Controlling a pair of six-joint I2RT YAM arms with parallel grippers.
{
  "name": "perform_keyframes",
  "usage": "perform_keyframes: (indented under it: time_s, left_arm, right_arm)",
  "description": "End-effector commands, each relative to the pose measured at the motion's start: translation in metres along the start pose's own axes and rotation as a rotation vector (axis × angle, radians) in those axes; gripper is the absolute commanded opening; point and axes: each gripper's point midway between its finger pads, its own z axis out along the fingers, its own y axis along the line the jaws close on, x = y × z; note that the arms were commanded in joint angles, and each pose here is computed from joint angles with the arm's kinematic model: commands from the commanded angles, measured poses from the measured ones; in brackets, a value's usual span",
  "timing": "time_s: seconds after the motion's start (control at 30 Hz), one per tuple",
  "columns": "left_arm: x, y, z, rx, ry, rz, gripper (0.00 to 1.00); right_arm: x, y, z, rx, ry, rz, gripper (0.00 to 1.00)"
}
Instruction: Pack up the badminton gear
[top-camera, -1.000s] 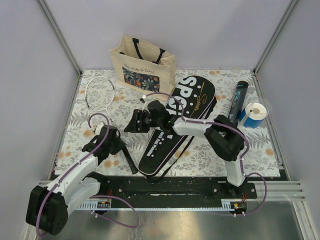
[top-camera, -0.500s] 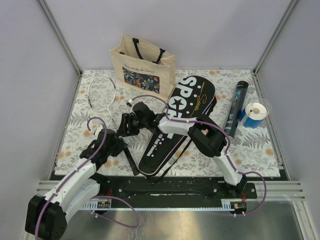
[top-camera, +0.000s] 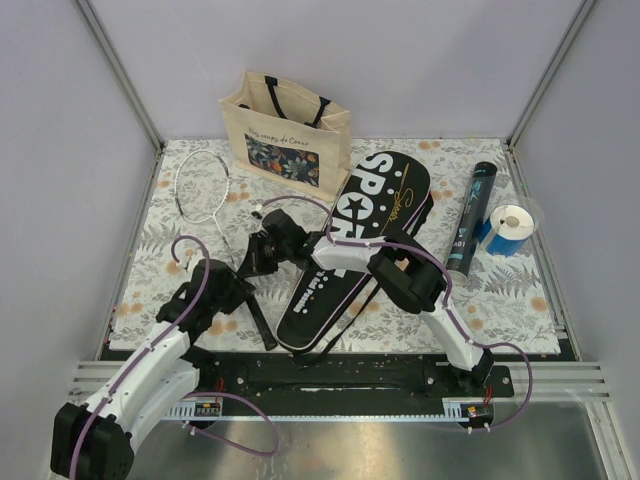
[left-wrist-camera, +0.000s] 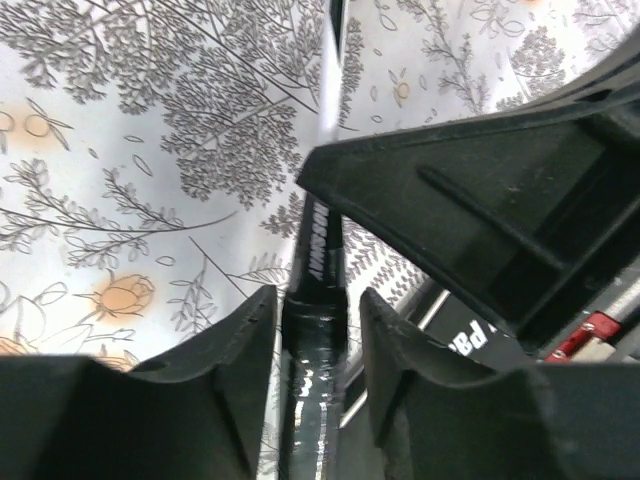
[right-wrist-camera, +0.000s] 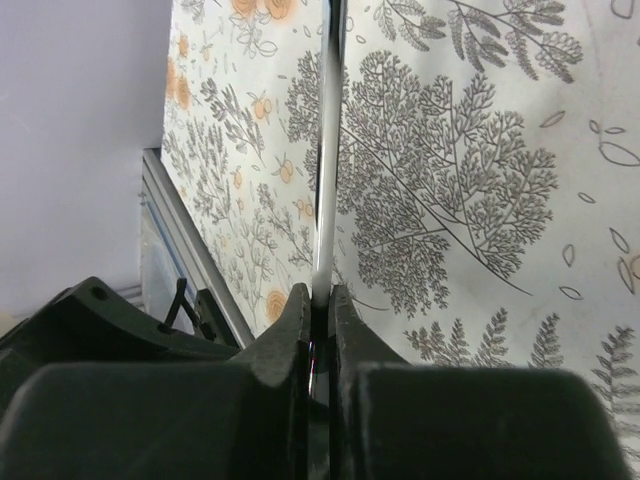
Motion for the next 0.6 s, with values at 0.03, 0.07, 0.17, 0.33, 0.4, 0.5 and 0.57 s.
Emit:
perform_keyframes:
  time_s: [0.03,0.07,0.17,0.33,0.4,0.5,0.57]
  left_arm:
    - [-0.017,-0.035,-0.019,0.139,-0.042,0.080,0.57]
    - [-0.019,-0.041,-0.024,0.165,-0.044,0.110,0.60]
    - [-0.027,-0.058,-0.042,0.239,-0.062,0.180,0.70]
    - [-0.037,-0.087,-0.080,0.361,-0.080,0.254,0.77]
    - [-0.044,-0.094,-0.095,0.388,-0.111,0.260,0.78]
    - [-0.061,-0.106,-0.121,0.433,-0.188,0.265,0.79]
    - [-0.070,-0.114,-0.140,0.475,-0.238,0.273,0.79]
  right_arm:
    - [-0.020,0.068,-0.025,-0.188,-0.073,-0.067,0.00]
    - [-0.023,0.073,-0.030,-0.204,-0.082,-0.067,0.00]
    - [-0.039,0.097,-0.055,-0.273,-0.140,-0.065,0.00]
    - [-0.059,0.125,-0.102,-0.361,-0.218,-0.091,0.00]
    - [-0.066,0.134,-0.122,-0.389,-0.248,-0.103,0.00]
    - [-0.070,0.147,-0.151,-0.438,-0.274,-0.122,0.00]
    - [-0.073,0.153,-0.169,-0.450,-0.297,-0.138,0.00]
